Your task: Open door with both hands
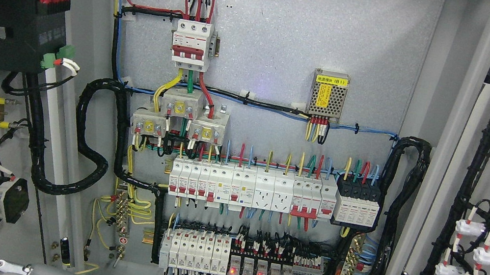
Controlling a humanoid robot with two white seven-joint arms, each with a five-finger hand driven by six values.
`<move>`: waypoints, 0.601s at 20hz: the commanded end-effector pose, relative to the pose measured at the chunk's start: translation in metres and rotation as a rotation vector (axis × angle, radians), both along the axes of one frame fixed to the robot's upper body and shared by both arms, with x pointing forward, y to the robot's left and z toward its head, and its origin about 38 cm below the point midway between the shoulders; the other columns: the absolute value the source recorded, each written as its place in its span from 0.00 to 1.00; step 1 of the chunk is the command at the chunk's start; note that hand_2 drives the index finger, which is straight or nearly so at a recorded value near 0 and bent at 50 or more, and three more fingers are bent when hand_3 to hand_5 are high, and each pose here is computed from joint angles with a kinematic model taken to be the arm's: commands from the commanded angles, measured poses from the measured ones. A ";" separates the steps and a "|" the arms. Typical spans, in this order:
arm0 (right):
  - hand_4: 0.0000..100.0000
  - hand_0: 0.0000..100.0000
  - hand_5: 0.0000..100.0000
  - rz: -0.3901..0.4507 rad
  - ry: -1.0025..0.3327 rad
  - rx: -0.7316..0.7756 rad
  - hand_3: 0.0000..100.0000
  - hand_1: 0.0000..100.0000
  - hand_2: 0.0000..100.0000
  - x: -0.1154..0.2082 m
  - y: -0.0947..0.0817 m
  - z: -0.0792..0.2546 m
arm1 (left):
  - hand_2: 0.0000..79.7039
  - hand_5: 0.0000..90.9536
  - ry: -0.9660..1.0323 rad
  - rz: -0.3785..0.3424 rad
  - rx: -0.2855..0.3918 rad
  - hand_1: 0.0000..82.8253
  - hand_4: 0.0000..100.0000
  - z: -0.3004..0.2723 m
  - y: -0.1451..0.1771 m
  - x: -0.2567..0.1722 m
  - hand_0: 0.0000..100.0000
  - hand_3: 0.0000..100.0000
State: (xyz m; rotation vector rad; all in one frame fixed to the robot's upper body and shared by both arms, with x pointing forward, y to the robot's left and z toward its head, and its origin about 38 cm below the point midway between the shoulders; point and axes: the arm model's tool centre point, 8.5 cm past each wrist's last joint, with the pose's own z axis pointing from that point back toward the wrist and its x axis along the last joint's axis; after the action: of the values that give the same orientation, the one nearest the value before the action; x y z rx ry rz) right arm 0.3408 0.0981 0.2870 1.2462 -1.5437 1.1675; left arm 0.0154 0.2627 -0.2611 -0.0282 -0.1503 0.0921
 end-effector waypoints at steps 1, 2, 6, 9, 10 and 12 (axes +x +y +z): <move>0.00 0.22 0.00 -0.165 0.029 0.198 0.00 0.00 0.00 0.015 -0.051 0.016 | 0.03 0.00 -0.029 -0.004 0.016 0.00 0.03 0.001 0.015 -0.001 0.29 0.03; 0.00 0.22 0.00 -0.213 0.020 0.202 0.00 0.00 0.00 0.019 -0.059 0.012 | 0.03 0.00 -0.059 -0.006 0.007 0.00 0.03 0.001 0.013 0.007 0.29 0.03; 0.00 0.22 0.00 -0.433 0.070 0.181 0.00 0.00 0.00 0.028 -0.101 -0.043 | 0.03 0.00 -0.160 -0.020 -0.005 0.00 0.03 0.005 0.017 0.029 0.29 0.03; 0.00 0.22 0.00 -0.596 0.081 0.193 0.00 0.00 0.00 0.028 -0.137 -0.073 | 0.03 0.00 -0.359 -0.057 -0.028 0.00 0.03 0.023 0.020 0.061 0.29 0.03; 0.00 0.22 0.00 -0.669 0.092 0.205 0.00 0.00 0.00 0.027 -0.154 -0.084 | 0.03 0.00 -0.421 -0.074 -0.047 0.00 0.03 0.032 0.015 0.070 0.29 0.03; 0.00 0.22 0.00 -0.757 0.103 0.194 0.00 0.00 0.00 0.018 -0.181 -0.108 | 0.03 0.00 -0.499 -0.127 -0.100 0.00 0.03 0.046 -0.001 0.073 0.29 0.03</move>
State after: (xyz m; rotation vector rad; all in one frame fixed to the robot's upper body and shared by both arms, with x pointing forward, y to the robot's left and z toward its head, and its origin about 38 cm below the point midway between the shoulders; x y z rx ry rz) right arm 0.3529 0.0166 0.2169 0.9908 -1.7640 0.6786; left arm 0.0139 0.2739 -0.2569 -0.0451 -0.2944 0.0643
